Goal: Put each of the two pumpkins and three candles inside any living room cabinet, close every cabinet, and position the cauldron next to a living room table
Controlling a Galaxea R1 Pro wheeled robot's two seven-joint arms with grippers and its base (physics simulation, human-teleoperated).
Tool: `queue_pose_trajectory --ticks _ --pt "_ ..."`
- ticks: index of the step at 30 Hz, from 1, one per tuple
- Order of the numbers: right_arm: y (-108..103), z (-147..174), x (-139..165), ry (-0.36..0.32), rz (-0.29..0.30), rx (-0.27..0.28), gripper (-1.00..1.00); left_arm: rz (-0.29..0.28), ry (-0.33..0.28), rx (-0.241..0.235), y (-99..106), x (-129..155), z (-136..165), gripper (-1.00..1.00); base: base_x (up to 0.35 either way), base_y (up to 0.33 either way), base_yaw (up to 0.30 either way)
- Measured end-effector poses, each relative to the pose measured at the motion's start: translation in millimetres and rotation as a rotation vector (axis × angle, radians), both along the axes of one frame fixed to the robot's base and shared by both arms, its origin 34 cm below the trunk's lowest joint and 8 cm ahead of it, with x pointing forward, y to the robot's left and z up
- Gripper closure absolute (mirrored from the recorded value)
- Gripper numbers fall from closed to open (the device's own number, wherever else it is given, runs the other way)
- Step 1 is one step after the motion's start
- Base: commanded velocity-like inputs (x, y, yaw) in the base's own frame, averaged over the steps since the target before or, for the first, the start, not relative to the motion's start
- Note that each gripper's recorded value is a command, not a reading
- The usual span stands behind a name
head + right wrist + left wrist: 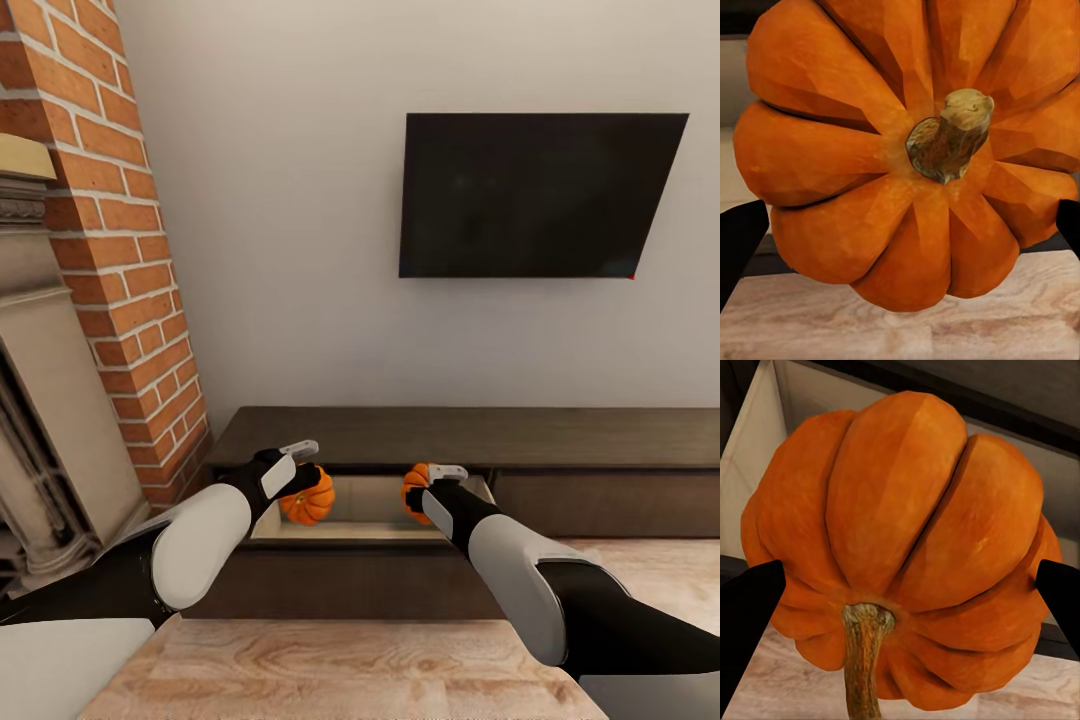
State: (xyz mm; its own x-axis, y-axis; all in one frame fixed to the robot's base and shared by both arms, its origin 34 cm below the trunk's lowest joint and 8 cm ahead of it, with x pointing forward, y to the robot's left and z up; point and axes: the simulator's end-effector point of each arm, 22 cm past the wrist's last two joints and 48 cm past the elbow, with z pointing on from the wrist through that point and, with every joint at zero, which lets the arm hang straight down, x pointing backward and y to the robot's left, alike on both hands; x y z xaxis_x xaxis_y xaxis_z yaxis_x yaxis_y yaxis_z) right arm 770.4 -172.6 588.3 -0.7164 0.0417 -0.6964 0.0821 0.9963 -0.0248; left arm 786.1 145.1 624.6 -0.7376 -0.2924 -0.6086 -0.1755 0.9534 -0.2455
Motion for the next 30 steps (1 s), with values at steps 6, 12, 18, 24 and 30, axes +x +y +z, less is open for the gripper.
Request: queue_pose_trajectory --ticks 6,12,18,24,30 --pt "-0.2 1.5 1.1 -0.004 0.000 -0.002 1.00 -0.001 -0.003 -0.004 -0.8 0.4 0.6 1.00 0.000 0.000 0.000" --pt "-0.3 2.2 1.5 -0.006 0.000 -0.001 1.00 0.015 -0.054 -0.005 1.4 8.9 8.2 1.00 0.000 0.000 0.000" --pt "-0.2 2.3 1.5 -0.006 -0.001 0.000 1.00 0.017 -0.055 -0.007 -1.0 6.4 3.4 1.00 0.052 0.000 0.000" --pt "-0.2 1.5 0.8 -0.004 -0.001 0.000 1.00 0.013 -0.043 -0.008 -3.4 3.0 -1.1 1.00 0.152 0.000 0.000" --pt "-0.4 0.7 0.4 -0.002 -0.001 -0.001 1.00 0.008 -0.034 -0.006 -4.5 0.8 -3.9 1.00 0.024 0.000 0.000"
